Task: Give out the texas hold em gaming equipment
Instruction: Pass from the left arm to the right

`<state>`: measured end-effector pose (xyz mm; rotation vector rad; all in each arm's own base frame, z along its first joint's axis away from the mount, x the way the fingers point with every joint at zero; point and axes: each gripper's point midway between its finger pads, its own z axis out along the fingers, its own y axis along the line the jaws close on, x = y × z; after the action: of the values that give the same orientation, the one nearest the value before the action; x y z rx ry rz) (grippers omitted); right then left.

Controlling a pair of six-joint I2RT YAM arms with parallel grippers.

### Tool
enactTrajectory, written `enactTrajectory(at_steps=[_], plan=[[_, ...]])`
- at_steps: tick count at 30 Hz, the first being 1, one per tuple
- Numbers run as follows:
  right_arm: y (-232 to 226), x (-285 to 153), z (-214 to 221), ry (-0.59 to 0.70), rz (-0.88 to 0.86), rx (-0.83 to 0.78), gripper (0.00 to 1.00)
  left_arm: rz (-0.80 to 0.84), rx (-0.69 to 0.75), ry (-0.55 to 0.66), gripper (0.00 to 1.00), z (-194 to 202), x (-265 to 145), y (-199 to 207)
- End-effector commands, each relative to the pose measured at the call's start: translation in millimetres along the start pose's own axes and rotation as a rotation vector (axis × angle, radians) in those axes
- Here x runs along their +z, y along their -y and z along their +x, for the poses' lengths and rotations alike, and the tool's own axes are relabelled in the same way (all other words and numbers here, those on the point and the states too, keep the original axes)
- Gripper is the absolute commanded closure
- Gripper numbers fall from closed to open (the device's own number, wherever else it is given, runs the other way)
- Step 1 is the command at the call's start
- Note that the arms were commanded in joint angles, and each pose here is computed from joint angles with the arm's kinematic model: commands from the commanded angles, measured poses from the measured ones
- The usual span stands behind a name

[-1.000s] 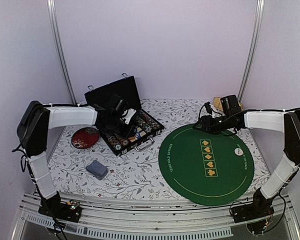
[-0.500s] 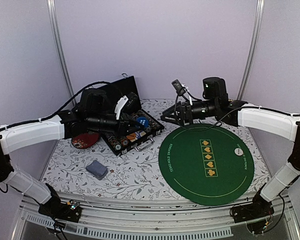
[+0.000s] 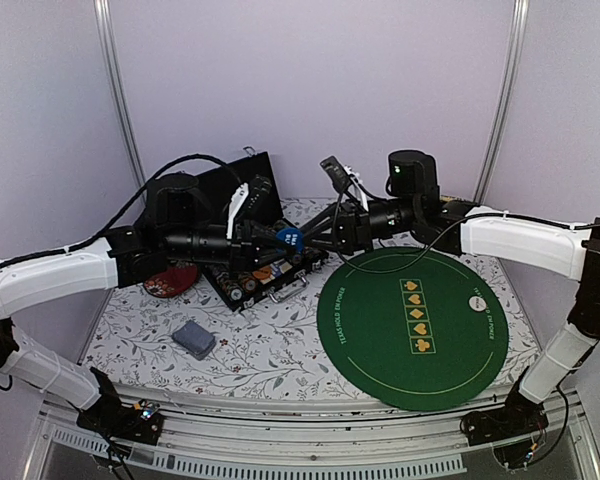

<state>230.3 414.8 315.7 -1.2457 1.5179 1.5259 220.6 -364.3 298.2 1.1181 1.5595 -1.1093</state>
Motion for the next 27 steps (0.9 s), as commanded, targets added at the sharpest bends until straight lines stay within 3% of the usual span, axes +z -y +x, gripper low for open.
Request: enactTrajectory(at_steps=[1, 6, 13, 14, 17, 19, 23, 27], plan=[[2, 7, 11, -0.014, -0.023, 0.007, 0.67, 0.029, 0.021, 0.011, 1.0, -1, 5, 7], [1, 10, 12, -0.02, -0.038, 0.015, 0.95, 0.034, 0.014, 0.002, 1.0, 2, 7, 7], [-8, 6, 19, -0.036, -0.058, 0.014, 0.99, 0.023, 0.003, -0.014, 1.0, 10, 8, 6], [-8, 5, 20, -0.04, -0.053, 0.012, 0.99, 0.016, -0.001, -0.019, 0.94, 12, 8, 4], [8, -2, 29, -0.074, 0.02, 0.062, 0.99, -0.036, -0.018, -0.041, 0.4, 18, 9, -5], [25, -16, 46, -0.131, 0.097, 0.151, 0.99, -0.104, -0.023, -0.051, 0.22, 19, 5, -16], [44, -50, 88, -0.225, 0.235, 0.339, 0.99, -0.276, -0.058, -0.062, 0.07, 22, -8, -45], [31, -70, 153, -0.365, 0.307, 0.593, 0.98, -0.386, -0.16, -0.104, 0.04, 37, -17, -77]])
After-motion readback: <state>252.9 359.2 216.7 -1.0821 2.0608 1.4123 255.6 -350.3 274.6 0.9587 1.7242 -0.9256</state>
